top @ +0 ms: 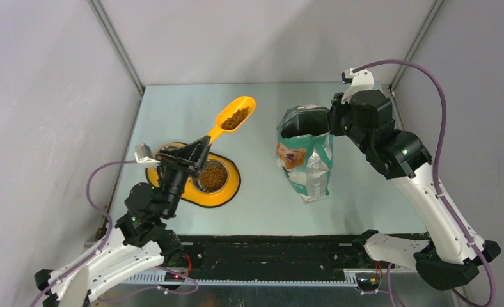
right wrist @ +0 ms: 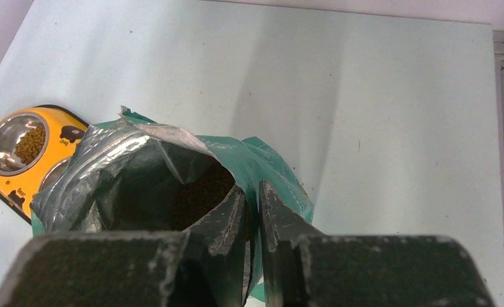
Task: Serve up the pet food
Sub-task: Pour the pet food into the pet food bowl.
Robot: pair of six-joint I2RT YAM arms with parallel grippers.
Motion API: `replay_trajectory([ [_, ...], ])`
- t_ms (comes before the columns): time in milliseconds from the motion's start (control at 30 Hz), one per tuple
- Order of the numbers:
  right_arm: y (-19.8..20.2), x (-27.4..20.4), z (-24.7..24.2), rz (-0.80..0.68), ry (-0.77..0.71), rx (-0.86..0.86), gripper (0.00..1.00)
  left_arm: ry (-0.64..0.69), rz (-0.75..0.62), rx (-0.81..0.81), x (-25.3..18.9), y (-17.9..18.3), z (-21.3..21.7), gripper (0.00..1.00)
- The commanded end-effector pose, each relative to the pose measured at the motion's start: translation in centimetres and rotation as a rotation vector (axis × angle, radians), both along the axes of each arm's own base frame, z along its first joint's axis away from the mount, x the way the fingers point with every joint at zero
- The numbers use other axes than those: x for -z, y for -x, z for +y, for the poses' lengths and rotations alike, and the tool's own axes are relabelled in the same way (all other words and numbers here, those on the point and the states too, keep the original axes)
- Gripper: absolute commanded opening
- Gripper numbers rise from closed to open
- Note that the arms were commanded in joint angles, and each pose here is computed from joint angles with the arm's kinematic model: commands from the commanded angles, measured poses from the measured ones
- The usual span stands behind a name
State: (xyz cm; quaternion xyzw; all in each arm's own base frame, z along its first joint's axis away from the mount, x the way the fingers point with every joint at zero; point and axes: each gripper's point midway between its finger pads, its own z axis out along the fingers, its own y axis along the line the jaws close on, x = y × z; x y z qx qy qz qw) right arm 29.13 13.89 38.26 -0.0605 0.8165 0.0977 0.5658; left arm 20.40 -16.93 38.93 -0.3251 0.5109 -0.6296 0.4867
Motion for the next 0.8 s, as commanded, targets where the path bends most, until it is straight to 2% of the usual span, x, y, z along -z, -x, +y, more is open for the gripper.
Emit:
replay_trajectory([
  [0,-0.3,-0.9,-0.9,-0.044,0.001,0.042,0.15,-0.037,0.077,-0.224,1.4,-1.0,4.8,0.0],
  [200,-0.6,-0.6,-1.1,-0.039,0.018,0.057,0.15,-0.101,0.203,-0.429,6.1,-0.5,10.3,0.0],
  [467,-0.7,-0.5,-1.1,-0.039,0.023,0.056,0.15,-0.085,0.302,-0.556,10.7,0.9,14.6,0.0],
  [500,-0.8,-0.4,-1.1,-0.038,0.023,0.059,0.15,-0.064,0.309,-0.577,10.7,1.1,15.3,0.0],
  [767,-0.9,-0.2,-1.3,-0.038,0.04,0.069,0.15,-0.169,0.409,-0.756,13.1,2.3,19.3,0.0],
])
